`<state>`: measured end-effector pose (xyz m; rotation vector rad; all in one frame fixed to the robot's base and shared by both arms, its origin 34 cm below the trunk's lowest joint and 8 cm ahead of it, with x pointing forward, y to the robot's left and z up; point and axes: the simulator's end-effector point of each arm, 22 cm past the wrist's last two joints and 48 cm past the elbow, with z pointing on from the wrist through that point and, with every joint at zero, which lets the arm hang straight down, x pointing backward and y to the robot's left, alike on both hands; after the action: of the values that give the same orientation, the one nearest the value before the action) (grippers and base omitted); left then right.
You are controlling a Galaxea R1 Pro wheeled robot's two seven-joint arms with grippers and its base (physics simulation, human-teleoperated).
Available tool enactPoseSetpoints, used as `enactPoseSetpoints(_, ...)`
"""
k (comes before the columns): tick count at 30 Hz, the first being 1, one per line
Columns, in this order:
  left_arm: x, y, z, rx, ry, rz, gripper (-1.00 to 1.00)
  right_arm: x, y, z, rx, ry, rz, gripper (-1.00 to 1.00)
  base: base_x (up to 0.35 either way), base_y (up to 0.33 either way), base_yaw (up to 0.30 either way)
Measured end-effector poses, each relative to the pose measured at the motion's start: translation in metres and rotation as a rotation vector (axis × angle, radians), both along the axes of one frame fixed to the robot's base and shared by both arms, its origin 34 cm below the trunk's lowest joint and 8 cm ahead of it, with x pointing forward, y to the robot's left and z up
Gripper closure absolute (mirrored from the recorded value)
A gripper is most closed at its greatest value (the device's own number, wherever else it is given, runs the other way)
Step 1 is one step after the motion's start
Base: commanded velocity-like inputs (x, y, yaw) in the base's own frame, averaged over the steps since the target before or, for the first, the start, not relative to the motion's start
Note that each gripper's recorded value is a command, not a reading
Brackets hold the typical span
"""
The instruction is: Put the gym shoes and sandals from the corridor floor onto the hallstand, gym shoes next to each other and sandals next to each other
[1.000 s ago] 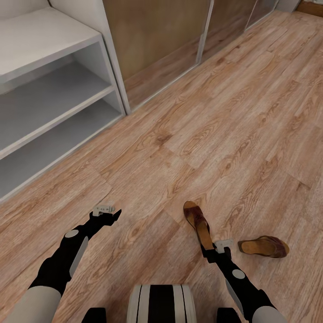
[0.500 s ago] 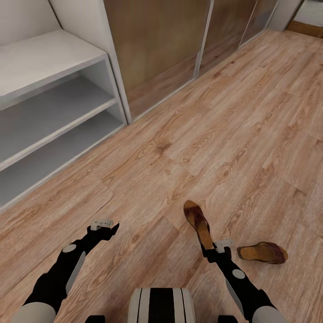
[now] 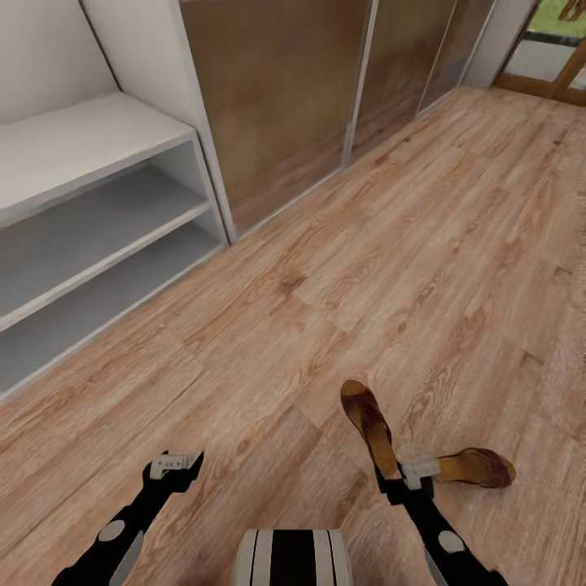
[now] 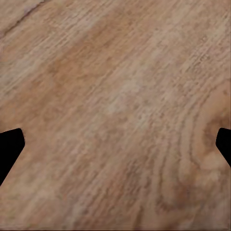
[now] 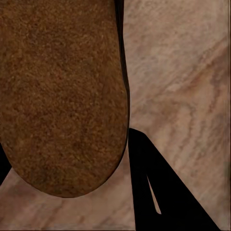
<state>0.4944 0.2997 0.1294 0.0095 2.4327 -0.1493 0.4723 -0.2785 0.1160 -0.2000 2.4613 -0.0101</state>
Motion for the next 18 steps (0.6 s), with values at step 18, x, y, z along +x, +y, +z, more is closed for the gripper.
enactPoseSetpoints(18, -0.066, 0.035, 0.015, 0.083, -0.001, 0.13, -1.0, -0.074, -0.016, 0.022, 0.011, -0.054, -0.062, 1.0, 0.0, 0.0, -0.099)
